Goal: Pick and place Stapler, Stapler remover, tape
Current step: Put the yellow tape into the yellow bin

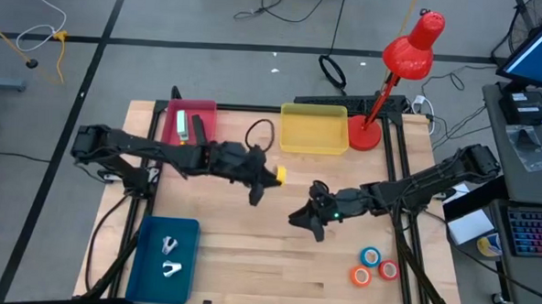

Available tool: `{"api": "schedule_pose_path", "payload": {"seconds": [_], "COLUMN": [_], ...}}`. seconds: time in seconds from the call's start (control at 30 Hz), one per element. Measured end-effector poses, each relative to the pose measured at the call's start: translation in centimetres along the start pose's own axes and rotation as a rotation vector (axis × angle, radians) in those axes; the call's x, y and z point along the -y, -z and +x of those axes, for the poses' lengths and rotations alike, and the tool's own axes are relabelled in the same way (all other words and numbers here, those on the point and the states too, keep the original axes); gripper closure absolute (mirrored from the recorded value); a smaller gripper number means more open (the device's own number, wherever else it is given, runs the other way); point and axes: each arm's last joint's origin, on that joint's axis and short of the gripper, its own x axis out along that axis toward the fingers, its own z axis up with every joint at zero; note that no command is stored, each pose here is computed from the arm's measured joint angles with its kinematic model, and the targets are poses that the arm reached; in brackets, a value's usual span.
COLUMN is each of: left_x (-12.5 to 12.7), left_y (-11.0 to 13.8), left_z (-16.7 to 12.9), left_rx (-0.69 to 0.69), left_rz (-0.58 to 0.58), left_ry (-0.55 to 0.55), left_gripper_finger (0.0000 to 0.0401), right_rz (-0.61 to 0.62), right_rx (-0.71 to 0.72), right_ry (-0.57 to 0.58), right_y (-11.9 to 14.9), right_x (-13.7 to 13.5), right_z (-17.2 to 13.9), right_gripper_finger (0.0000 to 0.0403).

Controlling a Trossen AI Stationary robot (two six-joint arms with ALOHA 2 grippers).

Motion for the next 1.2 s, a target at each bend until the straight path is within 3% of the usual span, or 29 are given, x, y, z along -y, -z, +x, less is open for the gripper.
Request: {"api": "schedule_pose_path", "payload": {"seconds": [0.13, 0.33, 0.73, 1.0, 1.2], "left_x": [-1.0, -3.9, -10.3, -15.8, -19.0], "left_y": [-3.5, -6.7, -7.6, -7.7, -6.4], "left_z": [-0.9, -0.7, 6.1, 9.7, 10.7], "left_rx": [-0.009, 0.034, -0.121, -0.202, -0.256], "left_rz": [0.134, 0.222, 0.305, 0.233, 0.121], "left_ry": [-0.149, -0.241, -0.264, -0.309, -0.355], "left_gripper_finger": [0.0368, 0.0368, 0.0368, 0.0368, 0.0368], "right_rz": [-0.032, -0.081, -0.099, -0.116, -0.114], "right_rx": [0.016, 0.059, 0.024, 0.057, 0.082], "right_ry": [-0.024, -0.027, -0.036, -0.024, -0.017], "right_y": [0.0, -0.2, 0.9, 1.8, 2.1], "right_x": [-0.3, -0.6, -2.2, -3.6, -4.1], "right_z": [0.0, -0.1, -1.9, -3.3, -3.7], "right_gripper_finger": [0.0314, 0.0328, 0.0369, 0.0396, 0.0401]}}
